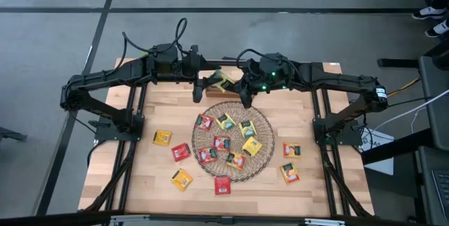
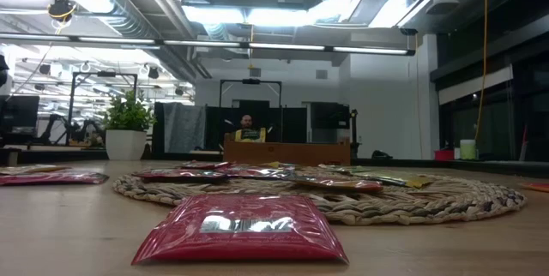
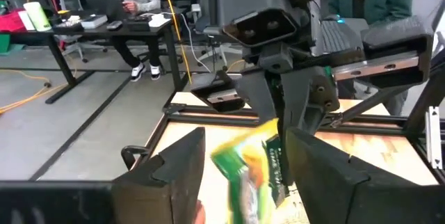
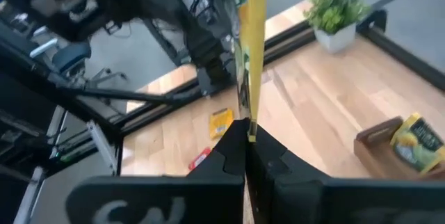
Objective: Pick & Place Tea
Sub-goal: Put the yellow tea bag into the left of the wooden organizer
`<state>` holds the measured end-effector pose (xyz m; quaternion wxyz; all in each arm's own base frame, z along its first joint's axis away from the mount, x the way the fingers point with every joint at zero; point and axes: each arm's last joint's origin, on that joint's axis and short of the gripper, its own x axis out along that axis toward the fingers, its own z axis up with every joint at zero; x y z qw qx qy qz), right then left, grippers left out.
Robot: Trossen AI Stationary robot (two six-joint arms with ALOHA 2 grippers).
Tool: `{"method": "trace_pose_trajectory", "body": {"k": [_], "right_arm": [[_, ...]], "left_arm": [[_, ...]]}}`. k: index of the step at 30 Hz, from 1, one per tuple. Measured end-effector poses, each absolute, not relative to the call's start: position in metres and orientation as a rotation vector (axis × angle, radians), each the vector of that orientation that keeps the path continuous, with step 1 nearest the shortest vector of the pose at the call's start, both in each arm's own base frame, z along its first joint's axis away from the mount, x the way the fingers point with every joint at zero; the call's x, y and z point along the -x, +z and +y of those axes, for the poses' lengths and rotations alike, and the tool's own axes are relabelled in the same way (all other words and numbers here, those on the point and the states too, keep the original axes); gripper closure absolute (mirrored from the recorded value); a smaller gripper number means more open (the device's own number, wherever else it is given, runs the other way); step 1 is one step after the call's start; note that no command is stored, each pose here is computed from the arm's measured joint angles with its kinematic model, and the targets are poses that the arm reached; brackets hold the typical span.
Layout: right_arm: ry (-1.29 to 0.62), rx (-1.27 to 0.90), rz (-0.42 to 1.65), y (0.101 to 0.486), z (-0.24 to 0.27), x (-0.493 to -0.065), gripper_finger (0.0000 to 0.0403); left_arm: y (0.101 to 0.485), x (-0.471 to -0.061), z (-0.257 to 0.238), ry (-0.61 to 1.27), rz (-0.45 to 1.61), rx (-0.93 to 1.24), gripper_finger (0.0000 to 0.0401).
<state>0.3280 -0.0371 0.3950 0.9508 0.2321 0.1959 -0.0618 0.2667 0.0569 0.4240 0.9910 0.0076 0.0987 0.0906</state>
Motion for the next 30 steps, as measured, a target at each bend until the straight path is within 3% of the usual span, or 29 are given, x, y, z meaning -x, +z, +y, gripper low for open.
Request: {"method": "trace_pose_trajectory", "body": {"k": [14,30], "right_arm": [[-0.065,-0.449,0.496,0.388,-0.035,-0.324,0.0403],[-0.008,-0.408,0.55,0.383,-0.033,-0.324,0.0403]], "left_arm": [[0.422,-0.265,0.063,0.089,0.208,0.106,0.022],[0.421,-0.277,0.071,0.027,0.451,0.173,0.0217]]}}
